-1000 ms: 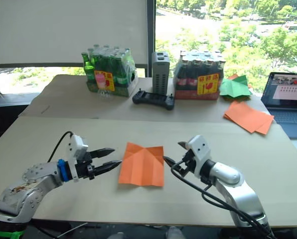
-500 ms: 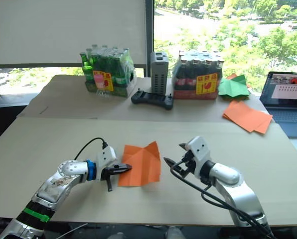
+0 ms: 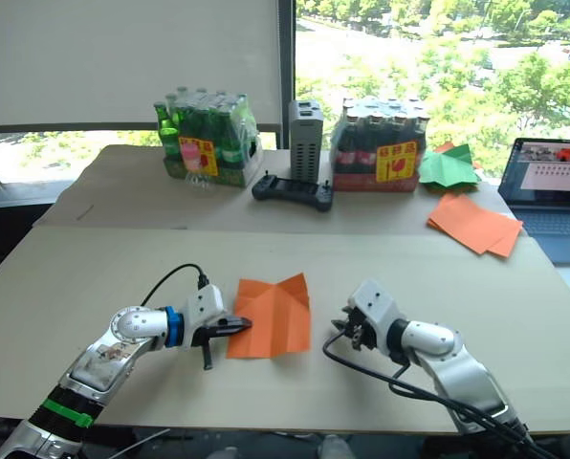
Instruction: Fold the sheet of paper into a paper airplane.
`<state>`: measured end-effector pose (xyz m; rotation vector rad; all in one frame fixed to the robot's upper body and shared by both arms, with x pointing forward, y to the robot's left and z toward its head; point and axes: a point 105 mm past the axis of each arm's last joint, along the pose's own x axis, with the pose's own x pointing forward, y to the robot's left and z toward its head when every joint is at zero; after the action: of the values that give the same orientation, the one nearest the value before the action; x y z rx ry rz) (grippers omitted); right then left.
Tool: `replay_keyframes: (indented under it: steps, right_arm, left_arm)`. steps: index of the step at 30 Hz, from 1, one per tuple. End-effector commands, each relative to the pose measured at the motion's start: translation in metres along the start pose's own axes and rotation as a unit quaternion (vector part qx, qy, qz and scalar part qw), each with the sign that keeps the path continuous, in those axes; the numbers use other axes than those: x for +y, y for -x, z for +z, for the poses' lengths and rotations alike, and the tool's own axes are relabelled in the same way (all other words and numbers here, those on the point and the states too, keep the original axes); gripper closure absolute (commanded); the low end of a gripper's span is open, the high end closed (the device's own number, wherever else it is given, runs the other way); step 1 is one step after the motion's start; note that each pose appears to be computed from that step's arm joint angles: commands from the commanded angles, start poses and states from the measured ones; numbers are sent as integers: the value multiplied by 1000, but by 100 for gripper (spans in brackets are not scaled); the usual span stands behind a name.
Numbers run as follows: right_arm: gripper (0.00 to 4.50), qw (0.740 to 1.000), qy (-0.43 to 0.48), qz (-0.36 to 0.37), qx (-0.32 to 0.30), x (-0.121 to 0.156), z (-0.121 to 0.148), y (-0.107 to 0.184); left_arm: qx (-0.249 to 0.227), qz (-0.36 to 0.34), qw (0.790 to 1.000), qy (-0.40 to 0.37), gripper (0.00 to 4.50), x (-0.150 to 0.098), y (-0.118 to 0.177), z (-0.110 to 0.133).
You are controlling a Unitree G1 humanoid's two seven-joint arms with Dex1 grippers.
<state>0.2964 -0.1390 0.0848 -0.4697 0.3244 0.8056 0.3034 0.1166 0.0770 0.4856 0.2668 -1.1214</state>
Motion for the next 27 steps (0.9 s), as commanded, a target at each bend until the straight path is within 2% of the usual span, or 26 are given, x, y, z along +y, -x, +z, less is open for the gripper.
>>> replay_keyframes:
  steps: [1,2,6,10,15,18,21,27]
  right_arm:
    - [426,999,27,13,-19,6,10,-3]
    - [445,999,22,22,-24,10,12,-6]
    - [445,998,7,41,-42,23,16,-18]
    - [445,994,-25,41,-98,24,43,-31]
    - [445,984,-44,54,-164,23,81,-31]
    - [445,983,-22,86,-163,39,93,-38]
    - [445,984,-7,101,-144,53,92,-52]
    - [445,988,-14,103,-115,56,82,-74]
  left_arm:
    - [21,-19,1000,11,450,-10,-5,-10]
    - [21,-19,1000,11,450,-10,-5,-11]
    - [22,-18,1000,12,450,-10,-5,-12]
    - [24,-18,999,13,450,-10,-5,-13]
    - [24,-15,1000,11,450,-9,-4,-12]
    - [23,-14,1000,10,450,-8,-4,-11]
    - [22,-12,1000,10,450,-9,-4,-11]
    - [20,1,1000,10,450,-7,-2,-9]
